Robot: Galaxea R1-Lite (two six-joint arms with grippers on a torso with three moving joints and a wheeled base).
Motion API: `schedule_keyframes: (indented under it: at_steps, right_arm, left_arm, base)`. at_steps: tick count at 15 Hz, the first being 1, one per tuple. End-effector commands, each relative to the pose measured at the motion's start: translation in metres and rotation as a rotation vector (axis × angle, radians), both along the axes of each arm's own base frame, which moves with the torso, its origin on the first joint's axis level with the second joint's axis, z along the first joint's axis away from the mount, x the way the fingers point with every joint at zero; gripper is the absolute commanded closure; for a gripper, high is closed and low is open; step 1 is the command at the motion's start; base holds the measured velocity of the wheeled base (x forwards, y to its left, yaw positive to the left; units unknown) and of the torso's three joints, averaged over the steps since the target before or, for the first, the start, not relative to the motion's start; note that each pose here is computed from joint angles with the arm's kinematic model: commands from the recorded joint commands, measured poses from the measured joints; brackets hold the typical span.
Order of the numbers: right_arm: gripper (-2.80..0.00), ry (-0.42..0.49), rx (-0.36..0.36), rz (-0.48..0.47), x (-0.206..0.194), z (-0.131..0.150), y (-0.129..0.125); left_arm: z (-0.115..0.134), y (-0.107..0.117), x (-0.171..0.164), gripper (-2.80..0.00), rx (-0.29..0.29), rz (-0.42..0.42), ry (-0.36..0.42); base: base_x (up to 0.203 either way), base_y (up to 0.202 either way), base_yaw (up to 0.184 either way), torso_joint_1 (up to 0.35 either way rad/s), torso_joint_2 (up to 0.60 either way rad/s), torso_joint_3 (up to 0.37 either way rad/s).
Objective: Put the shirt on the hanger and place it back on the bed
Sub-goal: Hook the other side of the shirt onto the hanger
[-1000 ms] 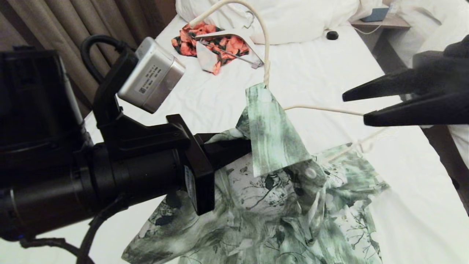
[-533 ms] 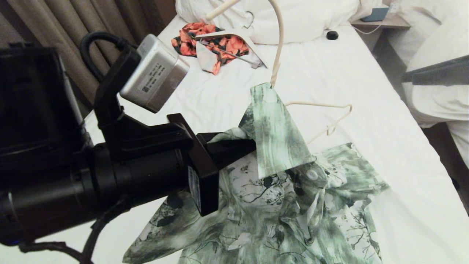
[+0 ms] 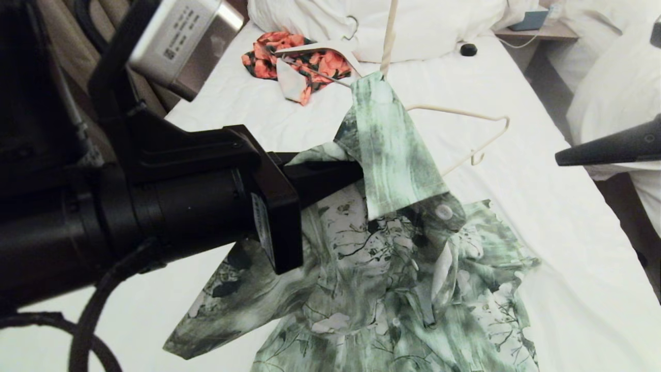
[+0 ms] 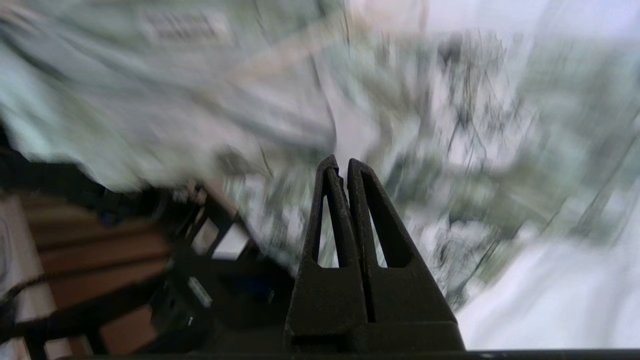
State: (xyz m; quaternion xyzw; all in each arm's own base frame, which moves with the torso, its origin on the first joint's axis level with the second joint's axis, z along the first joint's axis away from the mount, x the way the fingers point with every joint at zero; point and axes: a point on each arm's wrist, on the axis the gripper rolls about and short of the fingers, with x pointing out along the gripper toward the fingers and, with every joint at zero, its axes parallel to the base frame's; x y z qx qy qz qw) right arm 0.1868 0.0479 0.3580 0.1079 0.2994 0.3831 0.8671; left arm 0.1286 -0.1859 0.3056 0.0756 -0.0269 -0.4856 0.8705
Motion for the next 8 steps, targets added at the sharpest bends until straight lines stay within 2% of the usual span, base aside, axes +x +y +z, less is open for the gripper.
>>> schedule_keyframes:
  at_steps: [1,5,8]
  right_arm:
    - [0.00,0.059,-0.012,0.014,0.006,-0.011,0.004]
    - [0.00,0.158,-0.034,0.045,0.009,-0.035,0.014]
    - [0.00,0.163,-0.011,0.046,0.023,-0.048,0.023]
  left_arm:
    - [0.016,0.001,-0.001,0.00,-0.033,0.000,-0.024]
    - [0.037,0.003,-0.002,0.00,-0.052,0.000,-0.038]
    - [0.047,0.006,-0.004,0.00,-0.061,0.003,-0.044]
  base:
    - [0.000,0.000,0.000,0.000,0.00,0.000]
    - [0.000,0.000,0.000,0.000,0.00,0.000]
    - [0.000,0.000,0.000,0.000,0.00,0.000]
